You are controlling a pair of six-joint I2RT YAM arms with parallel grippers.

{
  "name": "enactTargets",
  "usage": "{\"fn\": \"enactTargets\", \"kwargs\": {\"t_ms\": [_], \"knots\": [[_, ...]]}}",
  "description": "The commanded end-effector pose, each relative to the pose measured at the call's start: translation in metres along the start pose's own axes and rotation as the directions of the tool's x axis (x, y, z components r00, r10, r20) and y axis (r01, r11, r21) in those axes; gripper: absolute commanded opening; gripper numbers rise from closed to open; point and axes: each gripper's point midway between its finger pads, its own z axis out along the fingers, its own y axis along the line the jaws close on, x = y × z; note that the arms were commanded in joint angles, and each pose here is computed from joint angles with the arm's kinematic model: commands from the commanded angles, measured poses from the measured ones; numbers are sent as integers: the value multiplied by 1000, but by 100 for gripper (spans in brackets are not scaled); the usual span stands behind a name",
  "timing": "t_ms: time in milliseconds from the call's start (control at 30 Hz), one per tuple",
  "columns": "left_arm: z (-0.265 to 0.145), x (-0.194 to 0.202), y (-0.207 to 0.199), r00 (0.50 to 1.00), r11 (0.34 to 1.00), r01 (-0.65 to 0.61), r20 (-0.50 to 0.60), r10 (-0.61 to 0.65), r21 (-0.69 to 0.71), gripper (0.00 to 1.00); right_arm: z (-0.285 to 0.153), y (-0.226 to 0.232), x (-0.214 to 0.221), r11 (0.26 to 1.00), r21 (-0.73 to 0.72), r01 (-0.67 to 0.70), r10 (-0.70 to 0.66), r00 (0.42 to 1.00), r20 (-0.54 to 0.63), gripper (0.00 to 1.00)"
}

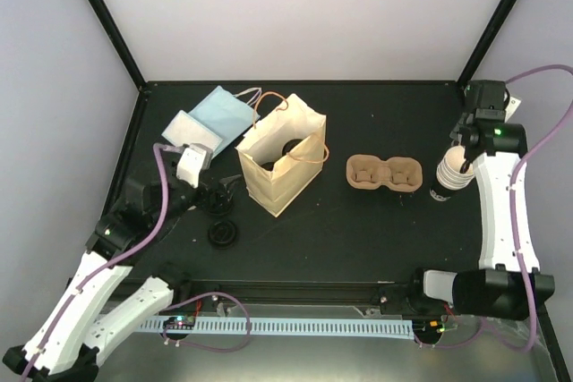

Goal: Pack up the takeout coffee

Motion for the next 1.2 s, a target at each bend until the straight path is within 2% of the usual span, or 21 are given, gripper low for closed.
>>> {"fn": "enactTargets", "kwargs": {"t_ms": [0,200,333,467,633,800,967,1167], "knots": [[-13,-17,5,990,1000,-4,142,9,-30,99,21,4,-3,999,35,1,1,999,-40,54],[-6,3,10,992,999,-11,127,16,-44,99,55,13,-9,998,54,-14,19,995,-96,55],[-4,10,10,992,999,-17,122,22,-42,99,77,3,-15,992,122,-36,53,989,-141,54],[-4,10,9,992,999,-20,125,25,-38,99,85,5,-23,991,126,-51,66,991,-118,54],[-4,11,9,992,999,-20,123,25,-39,99,100,6,-19,986,159,-39,64,986,-153,52],[-4,12,10,992,999,-18,122,24,-45,99,105,6,-17,985,166,-36,61,986,-152,37],[-4,11,11,992,999,-18,122,24,-48,99,106,4,-23,982,185,-41,67,988,-136,35],[-4,11,11,992,999,-18,122,24,-48,99,114,11,-20,986,165,-34,61,984,-165,23]]}}
